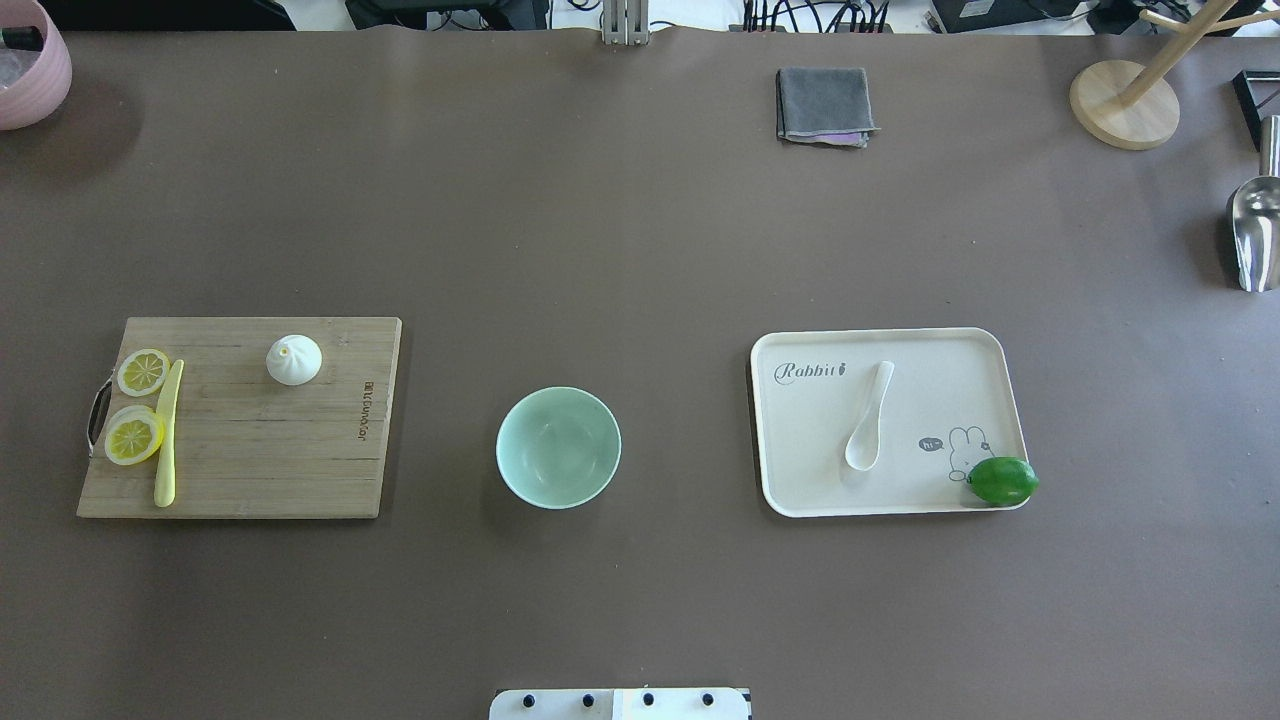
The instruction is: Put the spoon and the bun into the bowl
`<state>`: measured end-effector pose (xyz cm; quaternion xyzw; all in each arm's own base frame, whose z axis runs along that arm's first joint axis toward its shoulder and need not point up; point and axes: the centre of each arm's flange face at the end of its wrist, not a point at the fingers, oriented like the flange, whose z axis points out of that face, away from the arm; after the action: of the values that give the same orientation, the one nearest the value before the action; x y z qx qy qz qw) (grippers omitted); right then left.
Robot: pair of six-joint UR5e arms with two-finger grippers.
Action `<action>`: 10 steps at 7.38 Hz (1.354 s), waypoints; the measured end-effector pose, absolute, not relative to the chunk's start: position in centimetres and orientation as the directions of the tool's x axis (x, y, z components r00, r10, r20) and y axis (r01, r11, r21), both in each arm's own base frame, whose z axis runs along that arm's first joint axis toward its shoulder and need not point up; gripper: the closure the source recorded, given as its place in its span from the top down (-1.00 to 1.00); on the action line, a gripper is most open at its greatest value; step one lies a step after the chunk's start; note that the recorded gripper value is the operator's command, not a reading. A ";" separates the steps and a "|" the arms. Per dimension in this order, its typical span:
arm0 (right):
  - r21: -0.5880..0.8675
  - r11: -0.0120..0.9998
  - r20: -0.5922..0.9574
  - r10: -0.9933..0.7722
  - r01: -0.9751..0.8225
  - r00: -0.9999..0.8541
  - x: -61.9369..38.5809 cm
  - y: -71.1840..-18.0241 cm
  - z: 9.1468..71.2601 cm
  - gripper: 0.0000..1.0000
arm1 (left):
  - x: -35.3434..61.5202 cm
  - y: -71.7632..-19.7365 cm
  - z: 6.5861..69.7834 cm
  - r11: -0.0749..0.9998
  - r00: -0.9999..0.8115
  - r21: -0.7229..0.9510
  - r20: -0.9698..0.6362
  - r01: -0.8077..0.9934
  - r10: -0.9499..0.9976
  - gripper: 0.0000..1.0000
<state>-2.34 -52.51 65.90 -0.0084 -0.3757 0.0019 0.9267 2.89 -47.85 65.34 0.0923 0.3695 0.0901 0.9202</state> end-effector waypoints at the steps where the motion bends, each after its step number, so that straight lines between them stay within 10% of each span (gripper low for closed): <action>1: -0.037 0.999 0.700 0.024 0.002 0.714 -2.3 -52.4 65.0 1.00 | 2.9 -47.7 65.5 0.968 0.711 0.231 -0.665 -0.096 0.229 0.97; 10: -0.086 0.996 0.720 0.055 0.010 0.691 -2.3 -51.1 65.0 1.00 | 3.3 -47.4 65.1 0.997 0.666 0.078 -0.745 0.028 0.039 0.97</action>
<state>-2.29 -51.11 64.96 -0.0416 -0.3927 0.0122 0.9187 3.33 -47.37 65.07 0.0412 0.4086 0.0031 0.9118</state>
